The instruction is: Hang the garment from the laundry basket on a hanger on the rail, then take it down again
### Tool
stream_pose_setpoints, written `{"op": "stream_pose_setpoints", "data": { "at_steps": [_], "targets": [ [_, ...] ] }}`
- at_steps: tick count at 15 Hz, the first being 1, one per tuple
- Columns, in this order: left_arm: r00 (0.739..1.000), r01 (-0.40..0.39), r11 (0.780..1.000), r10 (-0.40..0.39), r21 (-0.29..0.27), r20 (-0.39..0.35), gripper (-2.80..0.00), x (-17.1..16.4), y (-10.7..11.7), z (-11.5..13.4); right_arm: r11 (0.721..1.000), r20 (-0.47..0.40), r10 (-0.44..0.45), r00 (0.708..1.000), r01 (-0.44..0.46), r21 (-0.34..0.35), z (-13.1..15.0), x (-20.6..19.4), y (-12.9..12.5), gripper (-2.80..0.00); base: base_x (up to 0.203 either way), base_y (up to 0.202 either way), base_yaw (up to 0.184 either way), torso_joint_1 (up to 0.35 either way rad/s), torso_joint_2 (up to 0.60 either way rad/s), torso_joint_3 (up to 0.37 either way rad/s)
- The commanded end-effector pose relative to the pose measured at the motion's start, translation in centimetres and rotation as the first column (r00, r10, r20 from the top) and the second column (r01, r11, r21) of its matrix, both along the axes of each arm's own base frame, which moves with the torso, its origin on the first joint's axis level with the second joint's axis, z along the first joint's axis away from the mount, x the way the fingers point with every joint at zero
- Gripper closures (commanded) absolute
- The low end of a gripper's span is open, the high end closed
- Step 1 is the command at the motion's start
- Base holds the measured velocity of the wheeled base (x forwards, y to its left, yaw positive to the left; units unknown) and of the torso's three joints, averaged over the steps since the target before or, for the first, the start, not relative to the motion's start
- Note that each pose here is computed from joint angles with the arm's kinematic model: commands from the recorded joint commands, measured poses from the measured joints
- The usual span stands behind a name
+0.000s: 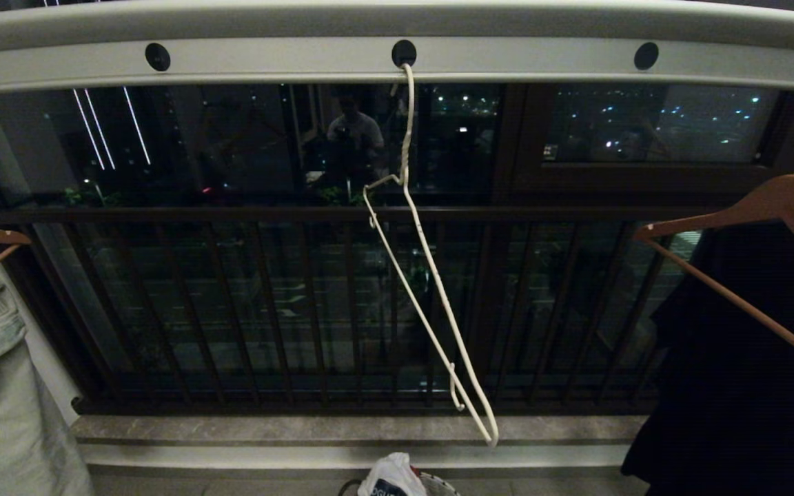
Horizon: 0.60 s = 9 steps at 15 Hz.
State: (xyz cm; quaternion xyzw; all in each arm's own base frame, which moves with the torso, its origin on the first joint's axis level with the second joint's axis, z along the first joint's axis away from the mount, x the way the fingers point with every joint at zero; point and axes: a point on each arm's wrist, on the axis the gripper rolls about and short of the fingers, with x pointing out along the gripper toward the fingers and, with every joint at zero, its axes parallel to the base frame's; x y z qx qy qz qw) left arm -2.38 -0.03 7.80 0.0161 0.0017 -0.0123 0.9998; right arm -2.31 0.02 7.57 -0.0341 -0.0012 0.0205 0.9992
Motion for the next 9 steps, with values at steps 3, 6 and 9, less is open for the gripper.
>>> {"op": "stream_pose_setpoints", "data": {
  "at_steps": [3, 6, 9],
  "targets": [
    [1.0, -0.003, 1.0, 0.003, -0.008, -0.002, 0.0, 0.01, 0.01, -0.07, 1.0, -0.004, 0.0, 1.0, 0.0, -0.004, -0.07, 0.01, 0.0, 0.0, 0.0, 0.0, 0.0, 0.0, 0.0, 0.0],
    [1.0, -0.003, 1.0, 0.003, -0.008, -0.001, 0.0, 0.01, 0.01, -0.06, 1.0, -0.001, 0.0, 1.0, 0.0, 0.002, -0.04, 0.01, 0.0, 0.0, 0.0, 0.0, 0.0, 0.0, 0.0, 0.0],
    [1.0, -0.004, 1.0, 0.004, -0.008, -0.001, 0.0, 0.01, 0.01, -0.06, 1.0, -0.001, 0.002, 1.0, -0.002, 0.005, -0.06, 0.03, 0.0, 0.0, 0.0, 0.0, 0.0, 0.0, 0.0, 0.0]
  ]
}}
